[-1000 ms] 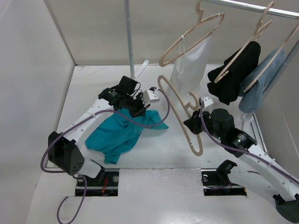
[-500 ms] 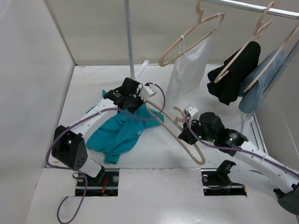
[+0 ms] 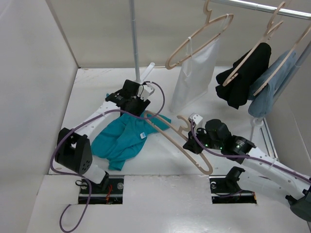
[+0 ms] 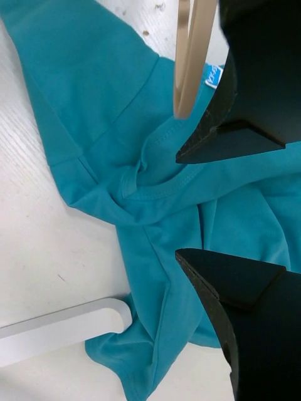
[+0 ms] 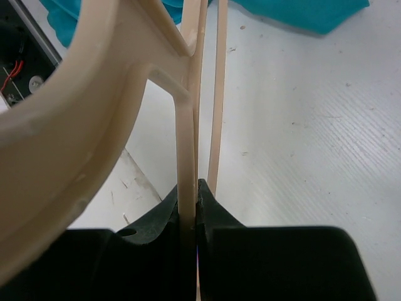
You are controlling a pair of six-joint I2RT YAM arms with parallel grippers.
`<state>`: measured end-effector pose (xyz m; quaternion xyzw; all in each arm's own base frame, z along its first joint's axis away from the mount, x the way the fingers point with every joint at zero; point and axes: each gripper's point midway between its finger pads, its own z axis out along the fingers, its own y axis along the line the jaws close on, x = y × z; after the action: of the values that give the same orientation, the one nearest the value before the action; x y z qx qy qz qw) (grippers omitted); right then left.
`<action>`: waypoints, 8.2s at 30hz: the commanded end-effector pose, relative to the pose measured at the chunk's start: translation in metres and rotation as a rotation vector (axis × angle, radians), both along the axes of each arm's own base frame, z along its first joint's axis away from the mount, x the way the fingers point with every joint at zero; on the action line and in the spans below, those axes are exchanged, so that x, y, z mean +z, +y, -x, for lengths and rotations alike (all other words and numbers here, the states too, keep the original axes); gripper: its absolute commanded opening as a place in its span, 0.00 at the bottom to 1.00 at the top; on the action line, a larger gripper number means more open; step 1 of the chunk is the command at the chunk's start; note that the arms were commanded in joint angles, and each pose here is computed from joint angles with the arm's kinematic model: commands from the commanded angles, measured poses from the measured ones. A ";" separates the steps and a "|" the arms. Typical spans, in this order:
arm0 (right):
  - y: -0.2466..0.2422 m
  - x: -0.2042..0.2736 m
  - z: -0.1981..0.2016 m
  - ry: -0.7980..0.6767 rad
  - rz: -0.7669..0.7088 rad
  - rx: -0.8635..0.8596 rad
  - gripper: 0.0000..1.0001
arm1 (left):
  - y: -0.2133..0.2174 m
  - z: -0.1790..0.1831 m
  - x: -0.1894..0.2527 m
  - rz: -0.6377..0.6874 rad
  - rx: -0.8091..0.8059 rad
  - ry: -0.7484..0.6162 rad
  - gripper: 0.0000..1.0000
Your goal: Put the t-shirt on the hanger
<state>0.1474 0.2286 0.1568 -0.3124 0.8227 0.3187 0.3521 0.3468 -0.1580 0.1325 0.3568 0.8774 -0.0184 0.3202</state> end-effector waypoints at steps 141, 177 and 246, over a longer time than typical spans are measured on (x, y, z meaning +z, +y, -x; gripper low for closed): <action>0.066 0.036 -0.051 -0.072 -0.181 -0.100 0.00 | -0.037 0.044 0.076 0.302 -0.084 0.075 0.00; 0.108 0.061 -0.110 -0.187 -0.294 -0.206 0.00 | -0.065 0.167 0.102 0.477 -0.651 0.117 0.58; 0.103 0.113 -0.072 -0.490 -0.291 0.087 0.00 | -0.051 0.127 0.042 0.052 -1.130 -0.091 0.00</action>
<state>0.2007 0.3207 0.1804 -0.3987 0.7223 0.3326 0.4568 0.2360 -0.2214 0.1878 0.7731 0.5056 -0.1706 0.3429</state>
